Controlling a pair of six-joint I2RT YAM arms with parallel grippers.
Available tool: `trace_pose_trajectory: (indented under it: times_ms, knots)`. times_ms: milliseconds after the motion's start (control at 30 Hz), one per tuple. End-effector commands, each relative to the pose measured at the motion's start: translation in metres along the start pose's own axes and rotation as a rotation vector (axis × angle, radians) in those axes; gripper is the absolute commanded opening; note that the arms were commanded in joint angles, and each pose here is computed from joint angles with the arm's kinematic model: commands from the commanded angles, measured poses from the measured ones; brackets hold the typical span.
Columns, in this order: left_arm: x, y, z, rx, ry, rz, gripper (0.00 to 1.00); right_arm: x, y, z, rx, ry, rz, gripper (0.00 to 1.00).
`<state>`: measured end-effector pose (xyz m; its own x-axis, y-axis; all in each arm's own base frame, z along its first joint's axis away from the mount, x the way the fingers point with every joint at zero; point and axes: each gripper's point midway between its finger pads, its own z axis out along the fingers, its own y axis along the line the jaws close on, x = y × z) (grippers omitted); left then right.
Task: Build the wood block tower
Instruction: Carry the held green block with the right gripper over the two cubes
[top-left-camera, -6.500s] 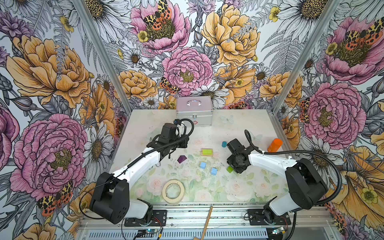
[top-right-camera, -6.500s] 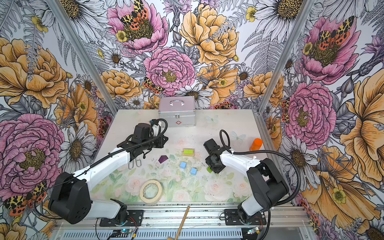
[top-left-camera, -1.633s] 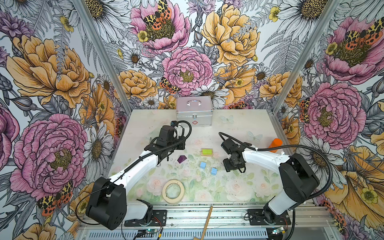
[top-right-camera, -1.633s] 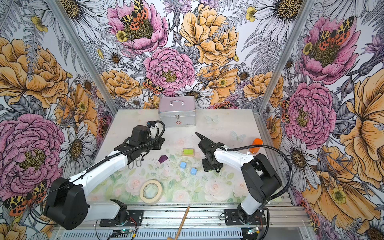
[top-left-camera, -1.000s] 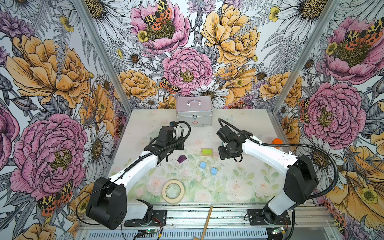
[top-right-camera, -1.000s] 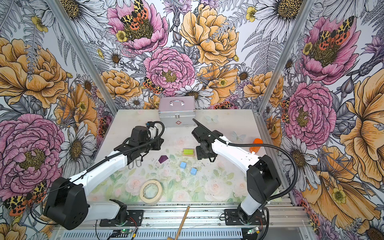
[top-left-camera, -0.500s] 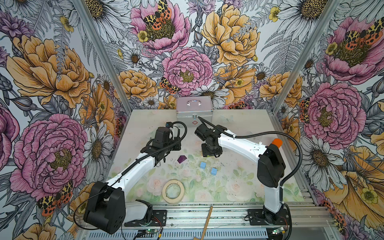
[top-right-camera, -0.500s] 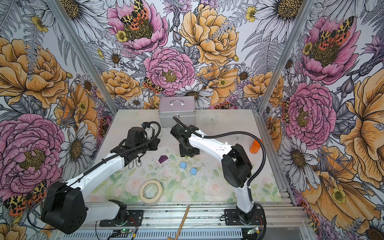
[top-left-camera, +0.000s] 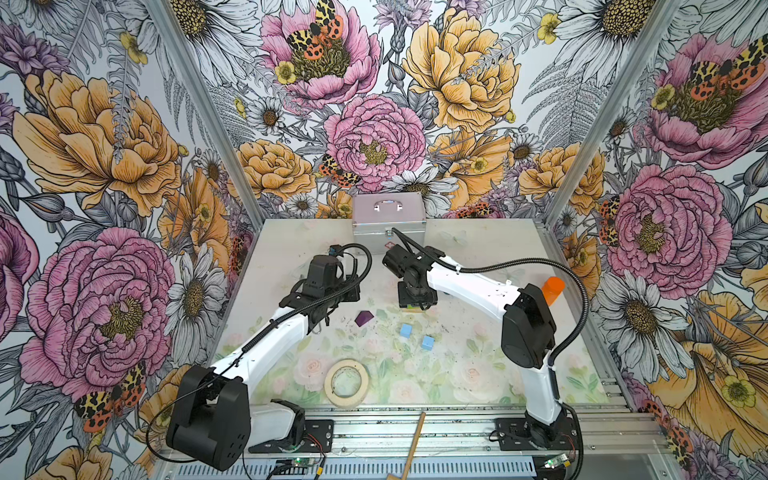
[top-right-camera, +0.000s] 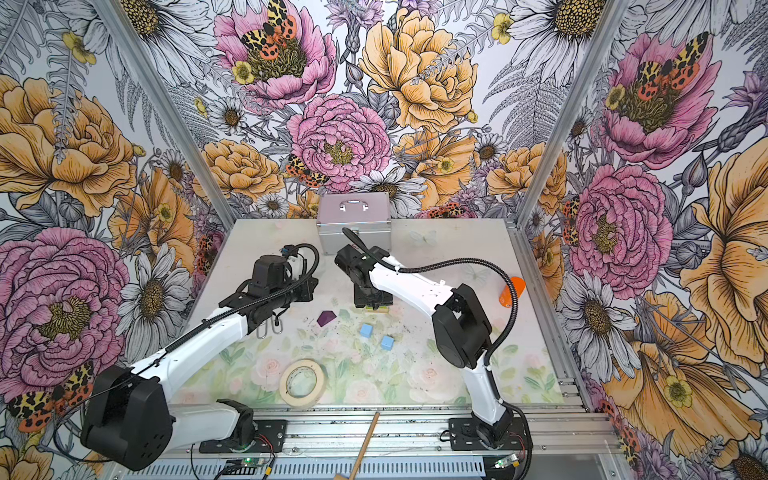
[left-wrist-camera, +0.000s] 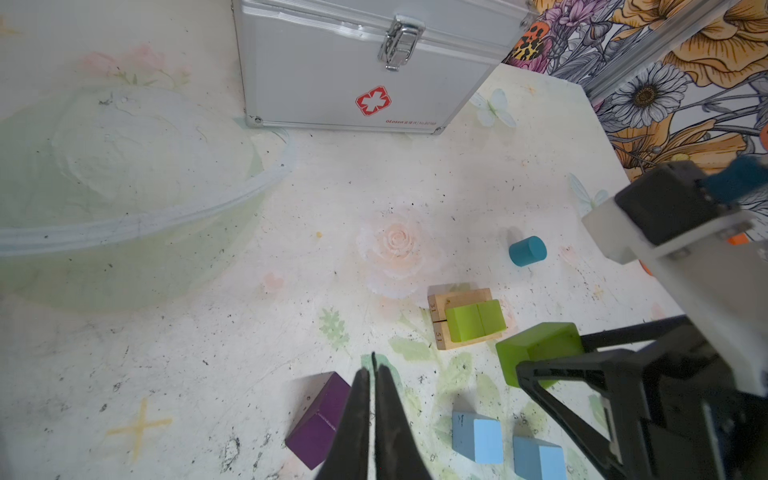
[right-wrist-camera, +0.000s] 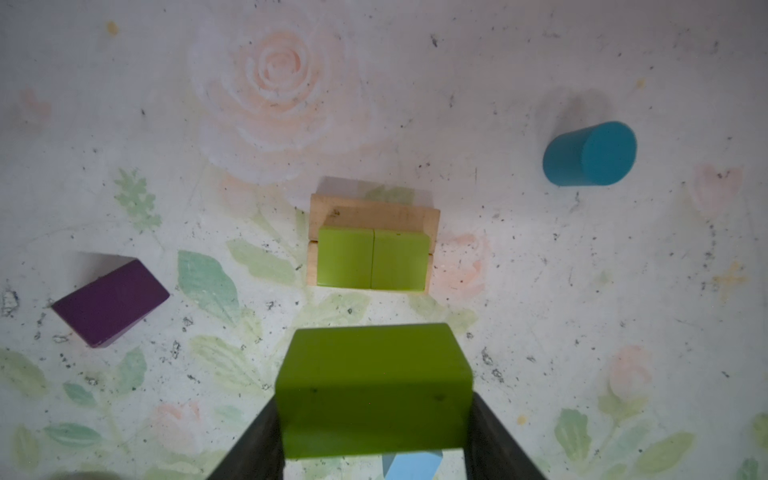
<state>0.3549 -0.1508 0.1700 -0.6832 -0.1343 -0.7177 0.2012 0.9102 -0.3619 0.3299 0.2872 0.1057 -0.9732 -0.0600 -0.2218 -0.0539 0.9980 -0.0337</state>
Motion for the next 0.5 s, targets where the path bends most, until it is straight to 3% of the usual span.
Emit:
trace_pose_trajectory:
  times_ms: [0, 467]
  knots:
    - [-0.007, 0.005, -0.006, -0.014, -0.043, 0.012, 0.08, -0.013, 0.000, 0.005, 0.017, -0.028, 0.045, 0.00]
    - [-0.006, 0.005, -0.006, -0.014, -0.045, 0.016, 0.09, -0.022, -0.002, 0.020, 0.008, -0.040, 0.096, 0.00]
